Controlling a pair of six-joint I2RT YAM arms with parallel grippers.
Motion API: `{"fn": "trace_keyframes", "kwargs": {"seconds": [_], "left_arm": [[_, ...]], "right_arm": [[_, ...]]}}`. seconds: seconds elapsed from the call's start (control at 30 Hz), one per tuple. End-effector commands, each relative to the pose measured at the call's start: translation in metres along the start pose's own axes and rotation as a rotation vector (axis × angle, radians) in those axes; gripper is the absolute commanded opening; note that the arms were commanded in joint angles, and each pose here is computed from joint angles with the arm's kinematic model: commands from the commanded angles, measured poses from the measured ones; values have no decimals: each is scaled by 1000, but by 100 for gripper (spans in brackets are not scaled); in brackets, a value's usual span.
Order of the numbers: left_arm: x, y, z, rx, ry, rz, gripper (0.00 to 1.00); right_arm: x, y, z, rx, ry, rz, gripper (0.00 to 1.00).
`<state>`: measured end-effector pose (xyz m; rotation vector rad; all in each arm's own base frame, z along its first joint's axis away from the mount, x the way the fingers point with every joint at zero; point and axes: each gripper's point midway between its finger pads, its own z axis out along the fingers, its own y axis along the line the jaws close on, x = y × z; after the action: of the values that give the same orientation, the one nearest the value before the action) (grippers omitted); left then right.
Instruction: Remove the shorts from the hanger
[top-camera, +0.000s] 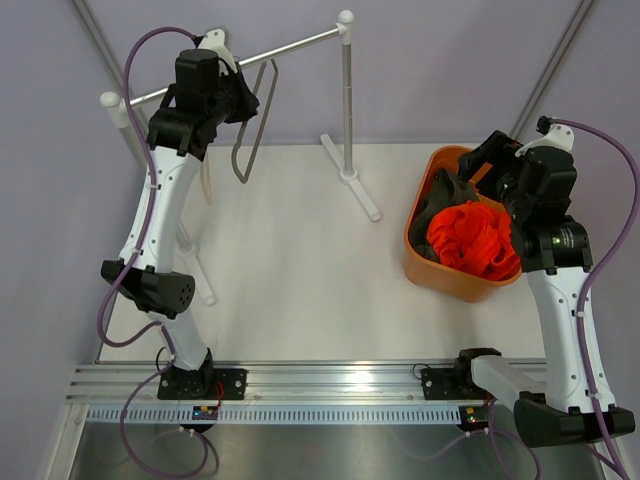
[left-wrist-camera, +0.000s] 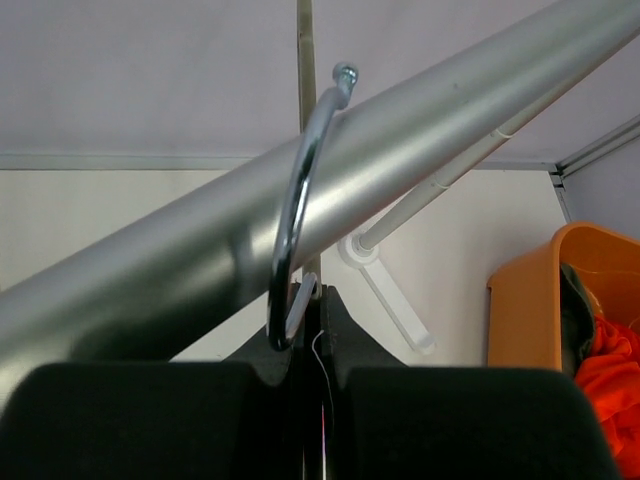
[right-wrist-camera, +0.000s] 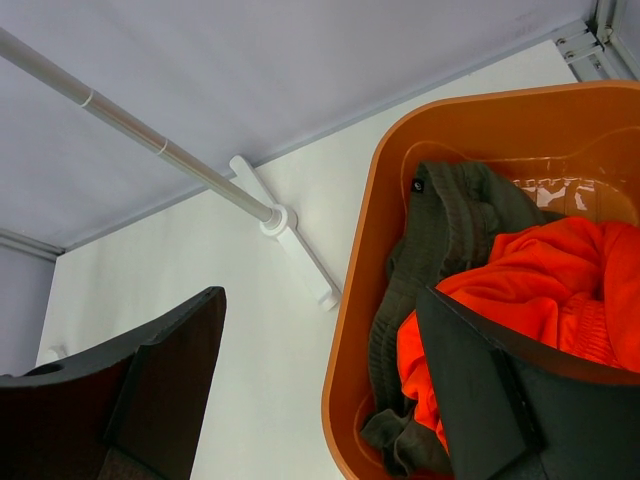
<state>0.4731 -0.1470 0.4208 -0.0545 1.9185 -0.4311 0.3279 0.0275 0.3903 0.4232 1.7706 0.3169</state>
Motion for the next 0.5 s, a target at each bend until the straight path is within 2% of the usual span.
{"fn": "trace_keyframes", "kwargs": {"seconds": [0.0, 0.23, 0.37, 0.4, 0.47], "left_arm": [[-18, 2, -6, -30, -84, -16, 0], [-6, -1, -9, -32, -73, 6, 0], [-5, -2, -15, -28, -90, 7, 10], [-6, -3, -18, -25, -95, 7, 16], [-5, -3, -19, -24, -96, 12, 19]], "right_arm": [[-6, 11, -1, -52, -23, 13, 85], [-2, 11, -1, -57, -13, 18, 85], [-2, 11, -2, -55, -10, 14, 85], [-1, 10, -2, -54, -8, 13, 85], [-3, 11, -3, -55, -13, 12, 85]]}}
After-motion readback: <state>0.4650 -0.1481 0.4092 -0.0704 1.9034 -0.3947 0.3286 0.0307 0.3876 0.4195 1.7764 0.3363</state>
